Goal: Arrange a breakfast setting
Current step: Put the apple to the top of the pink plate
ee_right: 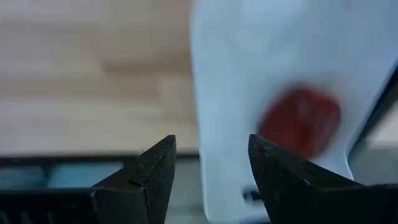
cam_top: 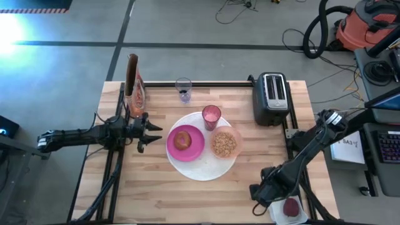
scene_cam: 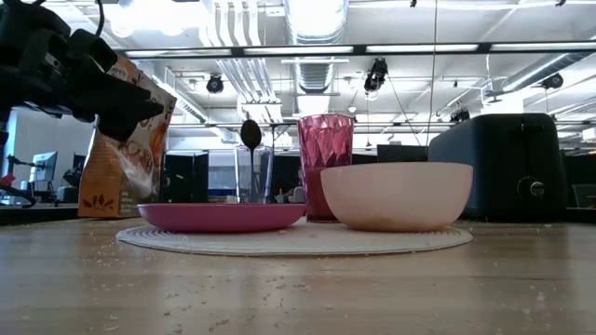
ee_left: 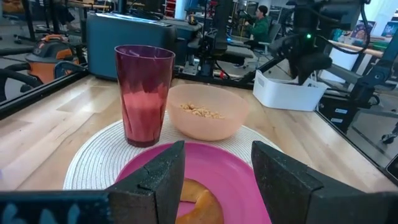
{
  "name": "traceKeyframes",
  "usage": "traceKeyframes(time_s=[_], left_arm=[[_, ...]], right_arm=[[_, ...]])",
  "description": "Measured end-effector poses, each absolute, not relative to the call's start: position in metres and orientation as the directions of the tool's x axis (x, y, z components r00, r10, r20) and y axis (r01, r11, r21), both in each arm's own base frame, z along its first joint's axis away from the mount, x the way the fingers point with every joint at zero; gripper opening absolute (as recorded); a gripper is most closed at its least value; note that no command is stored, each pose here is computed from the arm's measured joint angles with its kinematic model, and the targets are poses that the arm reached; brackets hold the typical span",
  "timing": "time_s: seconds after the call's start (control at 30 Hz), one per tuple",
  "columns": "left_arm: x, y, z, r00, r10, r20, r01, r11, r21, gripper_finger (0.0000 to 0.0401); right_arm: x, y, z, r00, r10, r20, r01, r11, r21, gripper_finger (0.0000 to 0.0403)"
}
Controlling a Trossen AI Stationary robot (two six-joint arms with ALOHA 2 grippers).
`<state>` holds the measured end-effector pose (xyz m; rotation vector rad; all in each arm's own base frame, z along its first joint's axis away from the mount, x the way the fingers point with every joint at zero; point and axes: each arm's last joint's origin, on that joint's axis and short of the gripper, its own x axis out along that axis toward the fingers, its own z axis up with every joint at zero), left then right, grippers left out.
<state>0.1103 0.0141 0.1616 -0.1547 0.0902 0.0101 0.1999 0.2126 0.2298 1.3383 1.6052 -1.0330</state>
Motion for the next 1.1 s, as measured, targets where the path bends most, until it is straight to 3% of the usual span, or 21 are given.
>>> traceKeyframes(time_s=[0.27,0.43,1.1], left_arm=[[0.11,0.014,0.161,0.995,0.003,-0.102,-0.018,0.988,-0.155,0.0169],[0.11,0.014,0.16,0.994,0.002,-0.11,-0.02,0.988,-0.156,0.0169],[0.11,0.014,0.159,0.993,0.002,-0.117,-0.02,0.988,-0.154,0.0169]], right_arm=[[0.195,0.221,0.236,-0.158,0.437,-0.885,0.986,0.121,-0.116,0.0192],[0.175,0.231,0.234,-0.278,0.444,-0.852,0.961,0.129,-0.246,0.0192],[0.156,0.239,0.189,-0.389,0.354,-0.85,0.921,0.127,-0.368,0.0192]])
